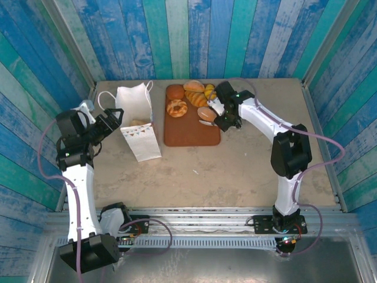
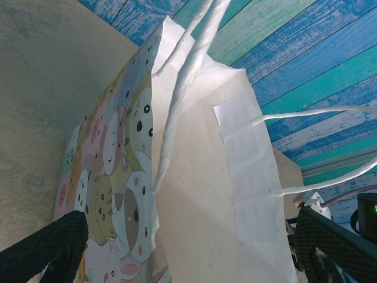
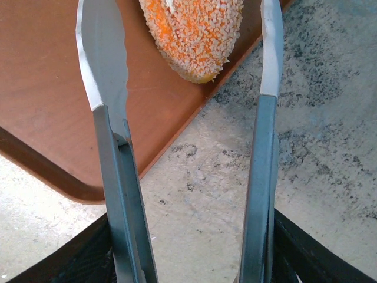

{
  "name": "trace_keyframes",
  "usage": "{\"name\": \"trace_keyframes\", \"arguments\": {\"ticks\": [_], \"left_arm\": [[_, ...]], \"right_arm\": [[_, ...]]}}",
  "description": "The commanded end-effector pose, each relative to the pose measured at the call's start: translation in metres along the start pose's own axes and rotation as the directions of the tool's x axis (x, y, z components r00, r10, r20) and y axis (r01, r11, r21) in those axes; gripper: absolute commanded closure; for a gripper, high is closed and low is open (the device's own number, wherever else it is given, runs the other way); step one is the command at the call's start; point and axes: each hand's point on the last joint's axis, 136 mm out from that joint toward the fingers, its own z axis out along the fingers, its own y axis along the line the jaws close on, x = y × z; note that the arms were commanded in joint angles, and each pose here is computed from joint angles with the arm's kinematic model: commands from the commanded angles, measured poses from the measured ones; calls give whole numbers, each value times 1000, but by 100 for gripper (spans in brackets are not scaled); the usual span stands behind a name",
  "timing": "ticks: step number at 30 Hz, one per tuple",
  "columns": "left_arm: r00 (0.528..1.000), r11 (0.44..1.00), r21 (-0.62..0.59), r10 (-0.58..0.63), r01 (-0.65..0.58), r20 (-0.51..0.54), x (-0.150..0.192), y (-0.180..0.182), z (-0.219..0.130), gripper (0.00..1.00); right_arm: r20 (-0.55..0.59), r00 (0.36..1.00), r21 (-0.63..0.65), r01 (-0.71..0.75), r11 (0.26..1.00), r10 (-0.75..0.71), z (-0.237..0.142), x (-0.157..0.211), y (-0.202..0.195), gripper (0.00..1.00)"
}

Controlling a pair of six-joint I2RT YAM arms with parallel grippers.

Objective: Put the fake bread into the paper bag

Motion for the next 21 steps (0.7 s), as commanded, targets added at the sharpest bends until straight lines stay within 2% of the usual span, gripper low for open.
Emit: {"name": "trace_keyframes", "arguments": {"ticks": [1,5,12,21], "left_arm": [[1000,1000,-8,21,-21,16,-7,-2,-3,6],[1000,1000,-11,21,-20,16,-7,-1,-2,6],[1000,1000,-11,23,-22,17,-9,-3,-3,6],[999,998,-51,28,-27,25,-12,0,-8,6]], "right_arm": [[16,1000,-1,2,1000,-2,1,-8,-6,39],[7,1000,-10,4,1000,-4,7,-8,-3,41],[23,1000,-10,-6,1000,7,-2,-8,-4,53],[98,992,-5,-78,997,78,-41,-7,-6,58]]}}
